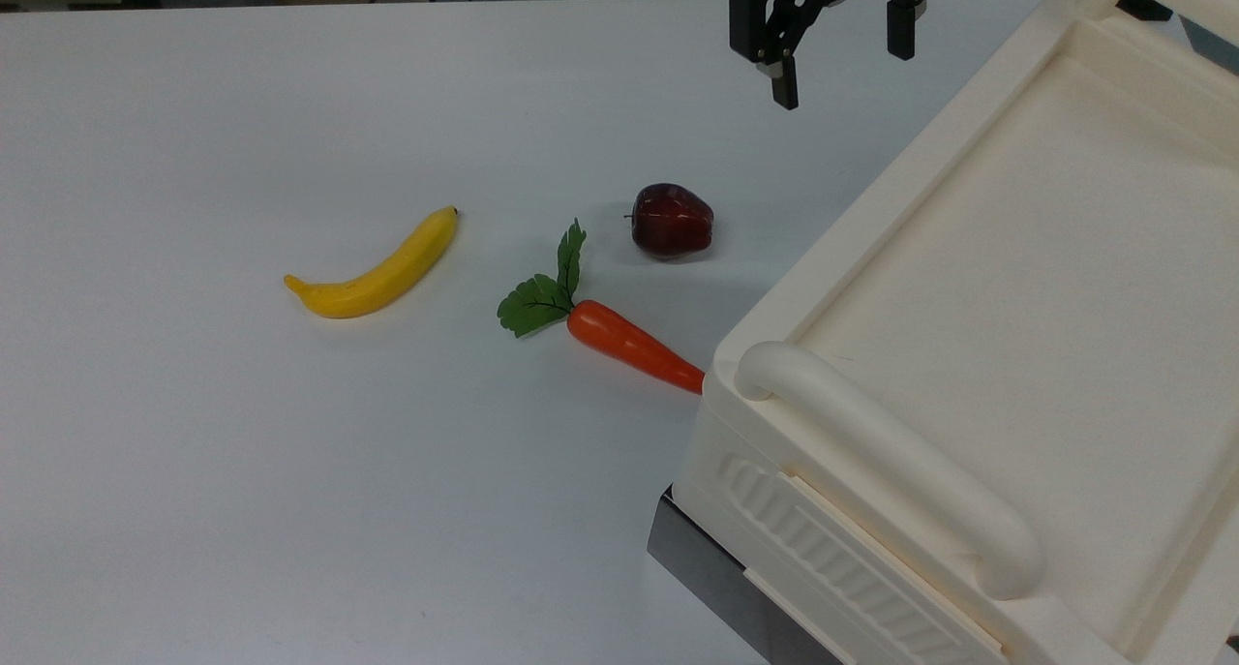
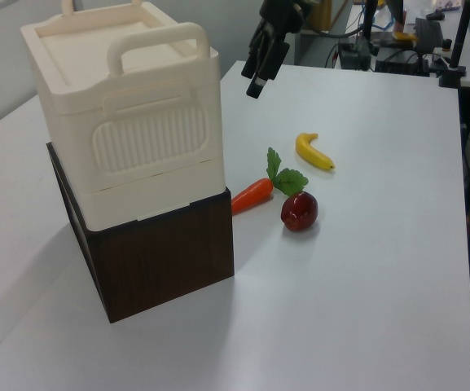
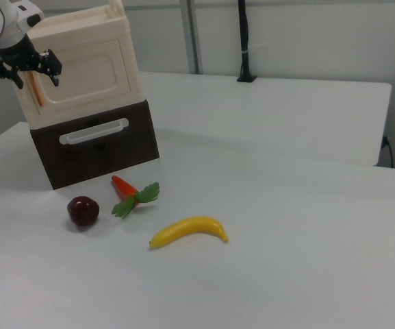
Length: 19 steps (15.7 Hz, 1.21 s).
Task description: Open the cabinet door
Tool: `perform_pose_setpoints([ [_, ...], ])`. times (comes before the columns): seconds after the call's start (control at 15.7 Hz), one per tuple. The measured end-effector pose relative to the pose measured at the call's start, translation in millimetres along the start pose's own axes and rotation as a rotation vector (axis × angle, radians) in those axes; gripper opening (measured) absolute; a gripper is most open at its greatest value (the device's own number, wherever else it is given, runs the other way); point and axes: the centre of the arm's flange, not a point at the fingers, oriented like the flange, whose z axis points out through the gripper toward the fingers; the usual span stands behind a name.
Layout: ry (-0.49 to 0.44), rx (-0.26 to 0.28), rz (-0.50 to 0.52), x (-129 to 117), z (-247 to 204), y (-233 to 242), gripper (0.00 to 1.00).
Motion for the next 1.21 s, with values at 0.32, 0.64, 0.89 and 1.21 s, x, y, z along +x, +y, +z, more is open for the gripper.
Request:
perform_pose_setpoints([
  [0.32, -0.005, 0.000, -0.002, 0, 4, 0, 1.00],
  [0.64, -0.006, 0.000, -0.006, 0, 4, 1, 1.00],
  [0.89, -0.007, 0.001, -0.006, 0, 5, 0, 1.00],
  [1.21, 0.044, 0.004, -0.023, 8, 16, -11, 1.00],
])
